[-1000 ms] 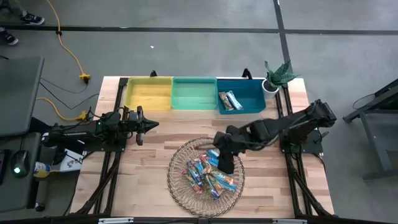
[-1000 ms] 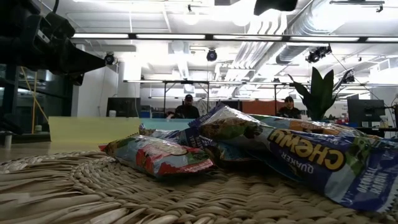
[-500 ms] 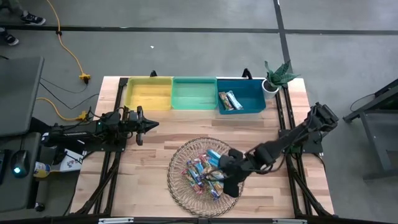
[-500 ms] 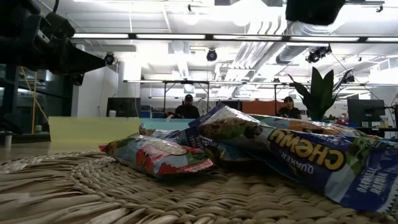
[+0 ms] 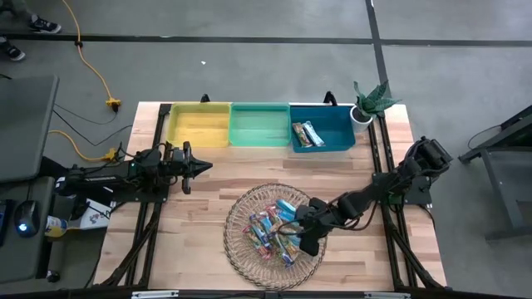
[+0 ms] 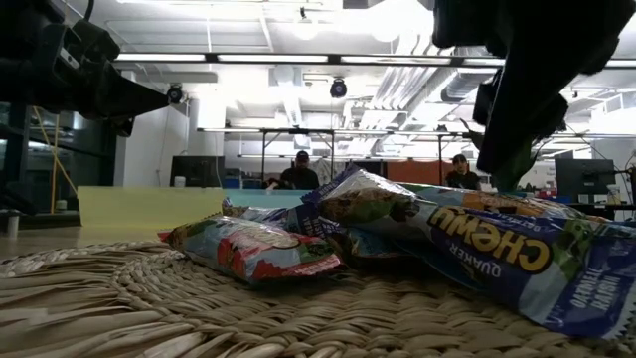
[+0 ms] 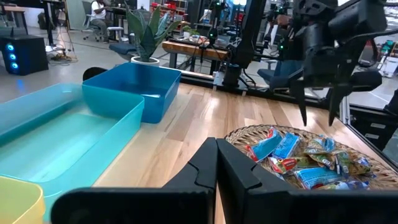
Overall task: Pick and place Granola Bars by type
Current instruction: Put the orange granola bar into the blue bin
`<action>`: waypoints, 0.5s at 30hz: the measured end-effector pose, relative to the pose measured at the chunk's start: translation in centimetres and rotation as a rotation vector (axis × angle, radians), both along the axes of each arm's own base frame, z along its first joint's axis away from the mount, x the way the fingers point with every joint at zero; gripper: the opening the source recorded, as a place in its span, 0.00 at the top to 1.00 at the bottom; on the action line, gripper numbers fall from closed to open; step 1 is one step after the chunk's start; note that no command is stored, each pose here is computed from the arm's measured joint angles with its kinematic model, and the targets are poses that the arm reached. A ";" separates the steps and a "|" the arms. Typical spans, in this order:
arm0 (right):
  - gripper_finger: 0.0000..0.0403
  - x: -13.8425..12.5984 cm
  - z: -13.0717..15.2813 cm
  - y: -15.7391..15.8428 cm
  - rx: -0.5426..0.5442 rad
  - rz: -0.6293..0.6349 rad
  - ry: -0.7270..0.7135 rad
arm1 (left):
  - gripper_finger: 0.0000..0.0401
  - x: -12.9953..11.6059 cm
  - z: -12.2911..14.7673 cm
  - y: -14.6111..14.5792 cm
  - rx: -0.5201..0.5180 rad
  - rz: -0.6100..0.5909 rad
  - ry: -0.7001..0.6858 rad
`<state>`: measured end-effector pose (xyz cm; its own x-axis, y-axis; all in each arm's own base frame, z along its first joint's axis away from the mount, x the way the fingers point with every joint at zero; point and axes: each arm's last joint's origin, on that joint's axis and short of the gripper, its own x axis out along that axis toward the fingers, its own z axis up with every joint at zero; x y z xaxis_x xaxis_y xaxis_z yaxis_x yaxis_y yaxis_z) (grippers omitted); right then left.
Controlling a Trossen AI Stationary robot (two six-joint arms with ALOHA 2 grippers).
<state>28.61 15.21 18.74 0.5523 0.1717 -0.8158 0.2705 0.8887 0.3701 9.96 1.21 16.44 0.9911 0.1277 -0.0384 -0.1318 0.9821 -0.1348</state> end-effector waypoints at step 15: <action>0.49 0.4 -0.5 -0.9 -0.034 0.054 -0.047 | 1.00 0.0 0.0 0.0 0.000 0.000 0.000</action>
<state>29.05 14.30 18.23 0.5811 0.1746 -0.7949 0.2048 0.9139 0.3504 9.96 1.21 16.44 0.9911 0.1277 -0.0380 -0.1317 0.9821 -0.1347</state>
